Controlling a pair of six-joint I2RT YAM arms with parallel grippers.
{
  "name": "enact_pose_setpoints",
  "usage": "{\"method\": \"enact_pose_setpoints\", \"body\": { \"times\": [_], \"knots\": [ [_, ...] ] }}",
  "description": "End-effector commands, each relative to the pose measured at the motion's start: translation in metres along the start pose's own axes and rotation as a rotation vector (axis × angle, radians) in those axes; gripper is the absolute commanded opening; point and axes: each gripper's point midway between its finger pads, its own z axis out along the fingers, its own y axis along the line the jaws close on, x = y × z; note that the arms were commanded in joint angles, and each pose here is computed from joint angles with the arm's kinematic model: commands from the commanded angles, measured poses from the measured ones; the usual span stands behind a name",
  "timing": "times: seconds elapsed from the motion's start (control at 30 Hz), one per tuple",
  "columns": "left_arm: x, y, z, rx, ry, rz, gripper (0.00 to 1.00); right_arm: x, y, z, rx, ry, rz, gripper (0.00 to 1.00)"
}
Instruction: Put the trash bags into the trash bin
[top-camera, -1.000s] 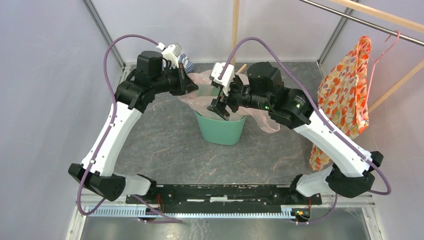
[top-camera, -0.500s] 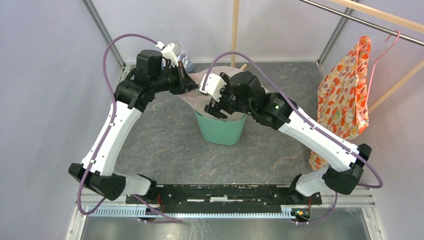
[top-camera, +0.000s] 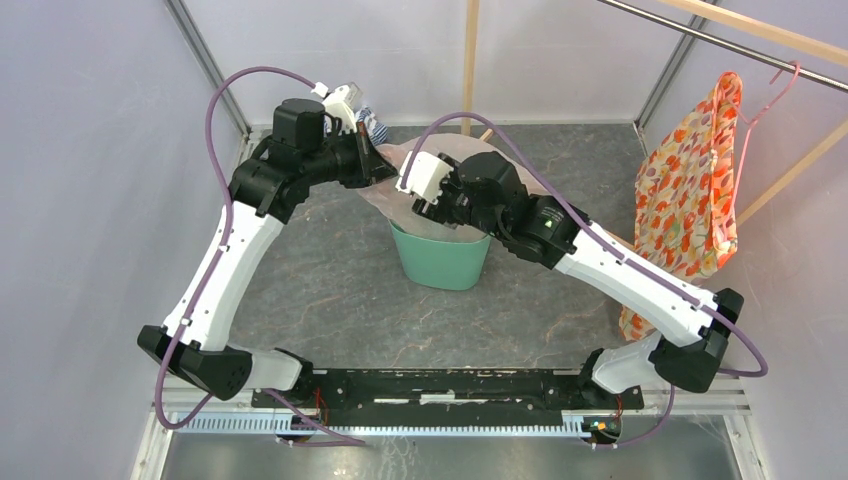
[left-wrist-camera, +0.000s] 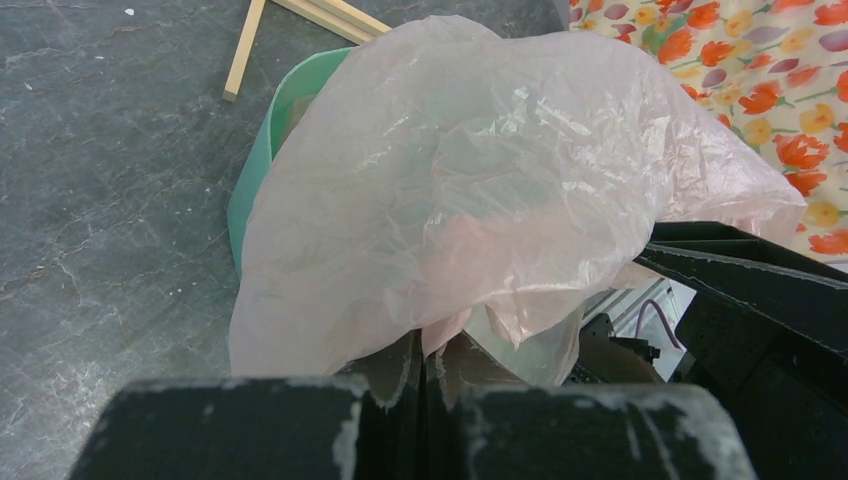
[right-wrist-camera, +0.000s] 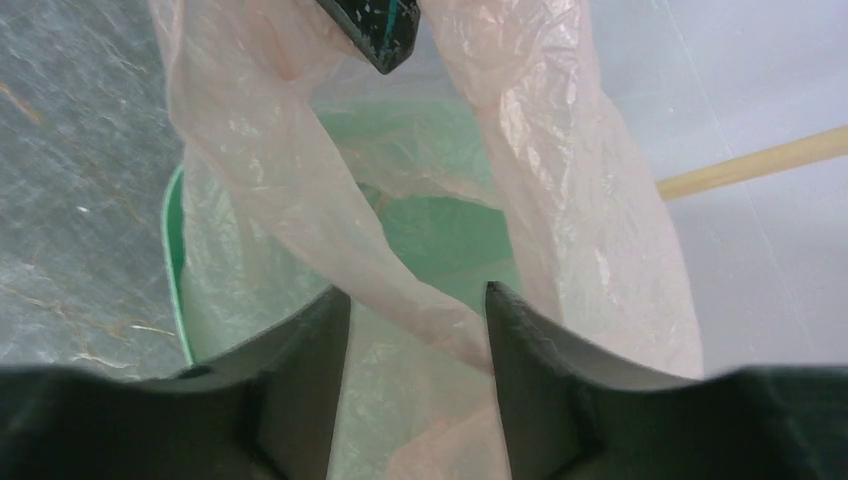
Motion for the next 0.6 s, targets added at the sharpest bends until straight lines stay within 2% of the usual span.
{"method": "enact_pose_setpoints", "body": {
  "times": [0.0,0.03,0.1,0.17,0.33,0.57],
  "knots": [
    [-0.011,-0.011,-0.005,0.023,-0.028,-0.016,0.02,-0.008,-0.010,0.000,0.055,-0.010,-0.008,0.48],
    [-0.011,-0.011,-0.005,0.023,-0.028,-0.017,0.02,-0.011,-0.009,-0.002,0.049,-0.011,-0.006,0.33],
    [-0.011,-0.009,-0.005,0.015,-0.031,-0.018,0.02,-0.020,-0.006,-0.008,0.034,-0.021,0.005,0.10],
    [-0.011,-0.008,-0.005,0.008,-0.033,-0.017,0.02,-0.030,0.003,-0.017,-0.006,-0.039,0.013,0.00],
    [-0.010,-0.001,-0.003,-0.019,-0.036,-0.020,0.02,-0.041,0.034,-0.038,-0.133,-0.073,0.050,0.00],
    [-0.005,0.018,-0.002,-0.106,-0.053,-0.018,0.02,-0.032,0.087,-0.053,-0.328,-0.096,0.174,0.00]
  ]
}}
